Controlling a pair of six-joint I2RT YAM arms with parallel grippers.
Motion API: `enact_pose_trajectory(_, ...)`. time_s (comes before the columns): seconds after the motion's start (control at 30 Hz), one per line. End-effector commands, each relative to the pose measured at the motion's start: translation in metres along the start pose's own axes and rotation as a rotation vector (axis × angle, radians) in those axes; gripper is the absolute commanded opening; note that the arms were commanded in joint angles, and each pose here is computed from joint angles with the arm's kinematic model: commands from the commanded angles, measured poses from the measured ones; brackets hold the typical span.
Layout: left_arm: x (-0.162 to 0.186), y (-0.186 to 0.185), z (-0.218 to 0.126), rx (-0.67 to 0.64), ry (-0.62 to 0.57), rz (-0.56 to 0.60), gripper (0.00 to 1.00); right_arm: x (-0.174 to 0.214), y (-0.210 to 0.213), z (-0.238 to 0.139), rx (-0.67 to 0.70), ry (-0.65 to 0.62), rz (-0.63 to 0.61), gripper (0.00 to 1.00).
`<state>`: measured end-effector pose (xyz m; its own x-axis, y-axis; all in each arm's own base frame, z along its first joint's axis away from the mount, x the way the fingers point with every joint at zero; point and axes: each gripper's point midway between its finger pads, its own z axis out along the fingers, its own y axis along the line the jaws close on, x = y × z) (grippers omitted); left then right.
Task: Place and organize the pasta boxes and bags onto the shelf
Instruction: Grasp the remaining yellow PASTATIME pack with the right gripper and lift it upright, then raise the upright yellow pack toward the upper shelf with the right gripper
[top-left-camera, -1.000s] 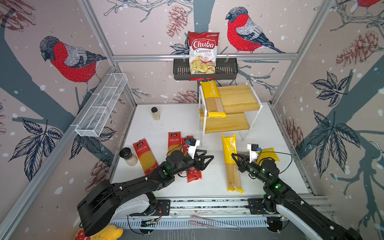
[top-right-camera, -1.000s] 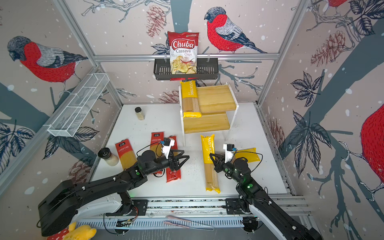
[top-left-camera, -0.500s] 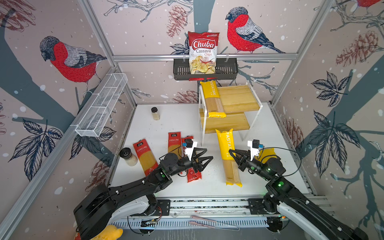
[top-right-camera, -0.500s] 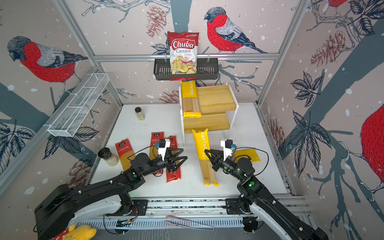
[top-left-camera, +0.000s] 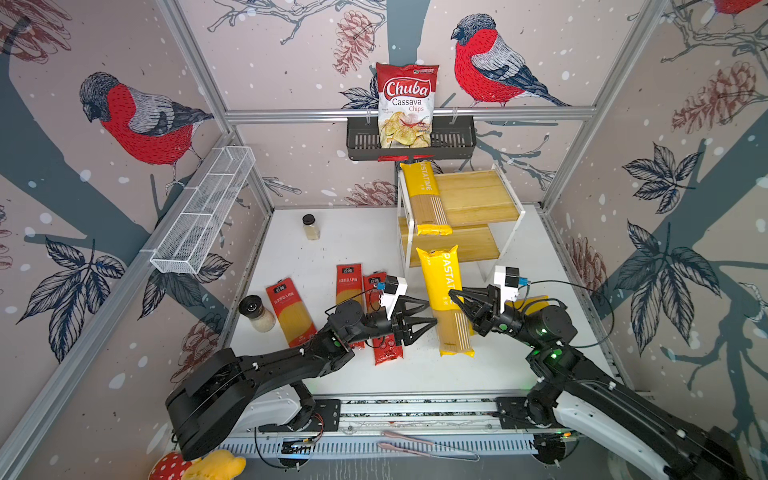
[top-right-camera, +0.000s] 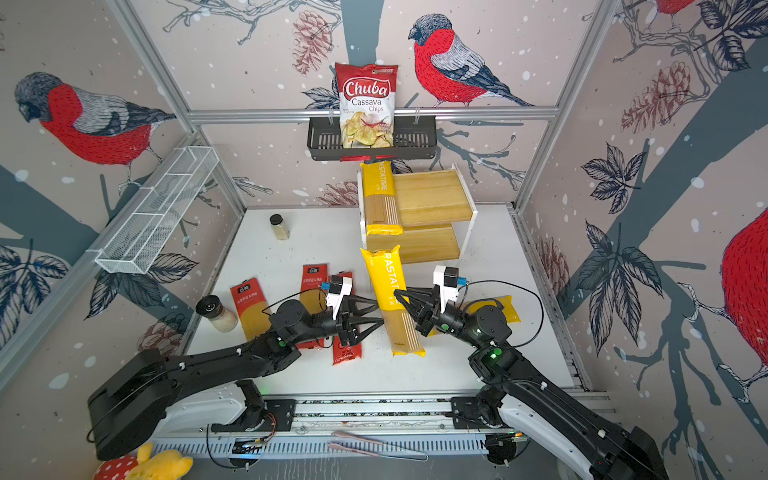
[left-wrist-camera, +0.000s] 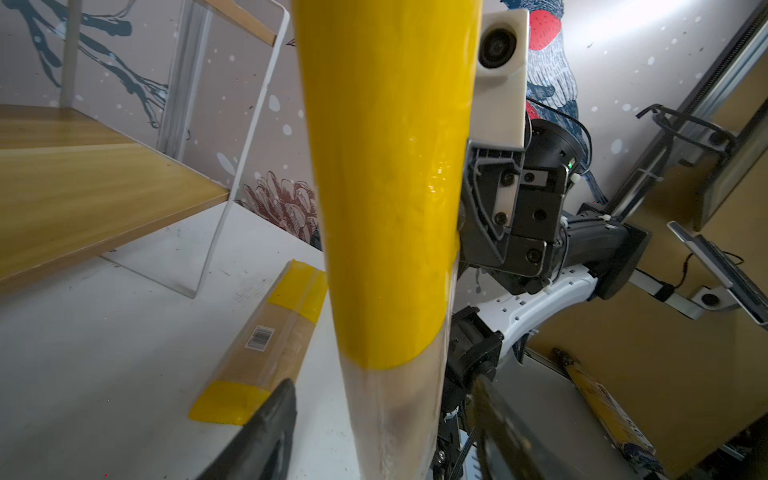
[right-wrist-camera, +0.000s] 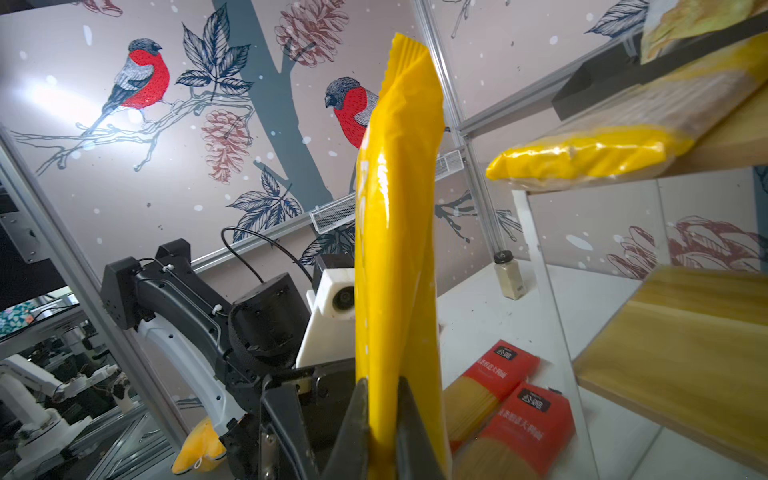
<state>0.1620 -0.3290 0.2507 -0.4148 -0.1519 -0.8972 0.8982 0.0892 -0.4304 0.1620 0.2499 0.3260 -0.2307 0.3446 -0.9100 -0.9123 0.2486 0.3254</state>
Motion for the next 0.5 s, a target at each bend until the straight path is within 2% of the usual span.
enact_pose_trajectory(0.0,-0.017,-0.020,0.004,0.107,-0.039,0.030,0.63,-0.049,0.030,0.002,-0.120,-0.172,-0.082,0.00)
enact_pose_trajectory(0.27,-0.019,-0.029,0.012,0.188,-0.030,0.014,0.53,-0.053,0.037,0.013,-0.173,-0.183,-0.076,0.00)
enact_pose_trajectory(0.47,-0.023,-0.031,0.015,0.207,-0.038,0.017,0.36,-0.050,0.033,0.015,-0.164,-0.182,-0.060,0.00)
